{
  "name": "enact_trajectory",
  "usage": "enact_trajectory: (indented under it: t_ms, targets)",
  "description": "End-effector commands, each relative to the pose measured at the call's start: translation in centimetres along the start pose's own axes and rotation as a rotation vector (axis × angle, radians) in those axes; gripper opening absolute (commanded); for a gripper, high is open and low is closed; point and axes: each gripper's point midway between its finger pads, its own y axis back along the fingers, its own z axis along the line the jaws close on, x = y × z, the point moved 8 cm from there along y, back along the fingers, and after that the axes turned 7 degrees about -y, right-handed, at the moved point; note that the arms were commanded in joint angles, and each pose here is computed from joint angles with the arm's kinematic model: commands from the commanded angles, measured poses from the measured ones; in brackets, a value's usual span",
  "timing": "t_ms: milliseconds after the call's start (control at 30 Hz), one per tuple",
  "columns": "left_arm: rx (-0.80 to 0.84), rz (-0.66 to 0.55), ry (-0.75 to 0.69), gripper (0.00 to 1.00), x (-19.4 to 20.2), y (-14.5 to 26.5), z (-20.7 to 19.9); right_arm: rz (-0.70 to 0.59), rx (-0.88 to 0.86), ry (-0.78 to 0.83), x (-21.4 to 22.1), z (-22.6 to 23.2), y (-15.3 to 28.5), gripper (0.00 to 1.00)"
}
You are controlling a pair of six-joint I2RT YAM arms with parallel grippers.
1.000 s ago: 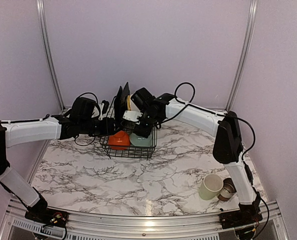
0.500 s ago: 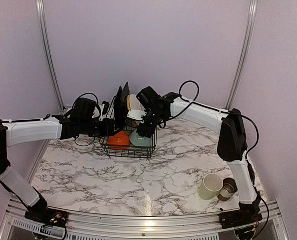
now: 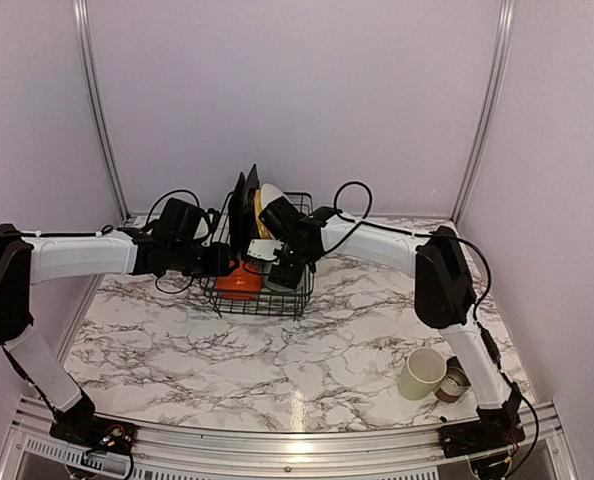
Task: Load the mixed dishes into the dish rack
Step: Turn the bowl upside down over the dish rack.
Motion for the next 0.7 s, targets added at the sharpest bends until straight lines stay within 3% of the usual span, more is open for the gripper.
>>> enact_trajectory:
  t_ms: [0,367,533,667]
  targets:
    - [-0.056,0.01,-0.01,0.52,0.4,-0.4,0.7,0.071,0.068,-0.017,1.0,-0.4,-2.3,0.71]
    - [0.004,-0.013,-0.051,0.52,0.0,0.1,0.0,-0.133,-0.043,-0.067,-1.5,-1.9,6.2,0.76]
    - [0.011,-0.032,-0.059,0.52,-0.4,0.8,-0.2,-0.191,-0.119,-0.084,-2.0,-1.6,7.7,0.77]
    - [-0.015,-0.053,-0.05,0.52,-0.7,1.5,-0.1,-0.245,-0.282,-0.078,-2.5,0.1,7.0,0.62]
